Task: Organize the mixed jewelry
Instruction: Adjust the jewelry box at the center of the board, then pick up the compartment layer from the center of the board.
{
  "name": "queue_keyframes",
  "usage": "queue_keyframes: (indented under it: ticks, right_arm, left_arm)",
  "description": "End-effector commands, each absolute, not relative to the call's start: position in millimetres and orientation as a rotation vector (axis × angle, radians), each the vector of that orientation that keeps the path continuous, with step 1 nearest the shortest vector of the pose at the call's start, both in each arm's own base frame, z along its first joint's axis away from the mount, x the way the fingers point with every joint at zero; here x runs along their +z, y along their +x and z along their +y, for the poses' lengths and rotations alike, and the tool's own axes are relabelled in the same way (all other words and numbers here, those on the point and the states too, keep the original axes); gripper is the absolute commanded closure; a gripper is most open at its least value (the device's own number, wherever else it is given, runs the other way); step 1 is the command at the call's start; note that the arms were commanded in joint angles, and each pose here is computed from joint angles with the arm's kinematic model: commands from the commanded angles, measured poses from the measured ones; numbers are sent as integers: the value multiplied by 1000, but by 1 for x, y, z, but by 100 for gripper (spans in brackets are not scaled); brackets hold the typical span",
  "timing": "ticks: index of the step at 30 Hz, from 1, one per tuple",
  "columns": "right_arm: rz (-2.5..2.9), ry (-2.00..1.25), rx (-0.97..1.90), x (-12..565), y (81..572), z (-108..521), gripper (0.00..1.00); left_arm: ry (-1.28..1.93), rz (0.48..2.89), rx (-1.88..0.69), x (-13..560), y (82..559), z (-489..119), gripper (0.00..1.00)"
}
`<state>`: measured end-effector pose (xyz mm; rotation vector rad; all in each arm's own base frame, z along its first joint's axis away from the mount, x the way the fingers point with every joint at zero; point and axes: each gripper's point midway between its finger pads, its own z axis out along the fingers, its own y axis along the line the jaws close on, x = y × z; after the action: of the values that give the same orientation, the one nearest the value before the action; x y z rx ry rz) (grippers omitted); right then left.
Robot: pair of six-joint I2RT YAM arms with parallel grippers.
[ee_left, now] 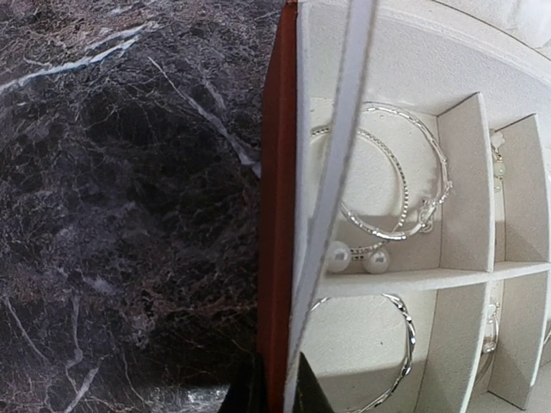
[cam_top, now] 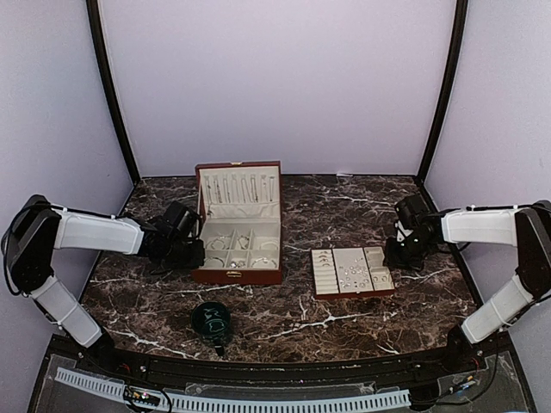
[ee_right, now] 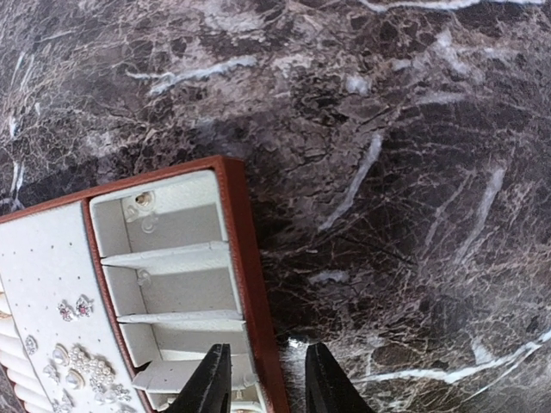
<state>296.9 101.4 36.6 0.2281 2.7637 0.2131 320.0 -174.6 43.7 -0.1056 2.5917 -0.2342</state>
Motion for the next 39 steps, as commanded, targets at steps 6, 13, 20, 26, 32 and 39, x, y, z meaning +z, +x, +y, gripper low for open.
queue_keyframes:
  ticks: [6, 13, 20, 26, 32, 39]
  right_arm:
    - [2766, 211, 212, 27, 300, 103, 77]
    - [2761, 195, 216, 26, 307, 106, 83]
    - [2764, 177, 209, 27, 308, 107, 95]
    - [2741, 175, 217, 43, 307, 109, 100]
    - [2726, 151, 231, 67, 309, 122, 100]
    - [2700, 126, 333, 109, 306, 160, 100]
  left_arm:
    - [-139, 2438, -466, 84, 345, -203, 82]
    - [-85, 2406, -496, 96, 336, -202, 65]
    - [-84, 2404, -447, 102, 328, -189, 55]
    - [-103, 2388, -458, 110, 325, -180, 50]
    - [-114, 2379, -492, 117, 323, -175, 46]
    - [-93, 2358, -537, 124, 325, -176, 41]
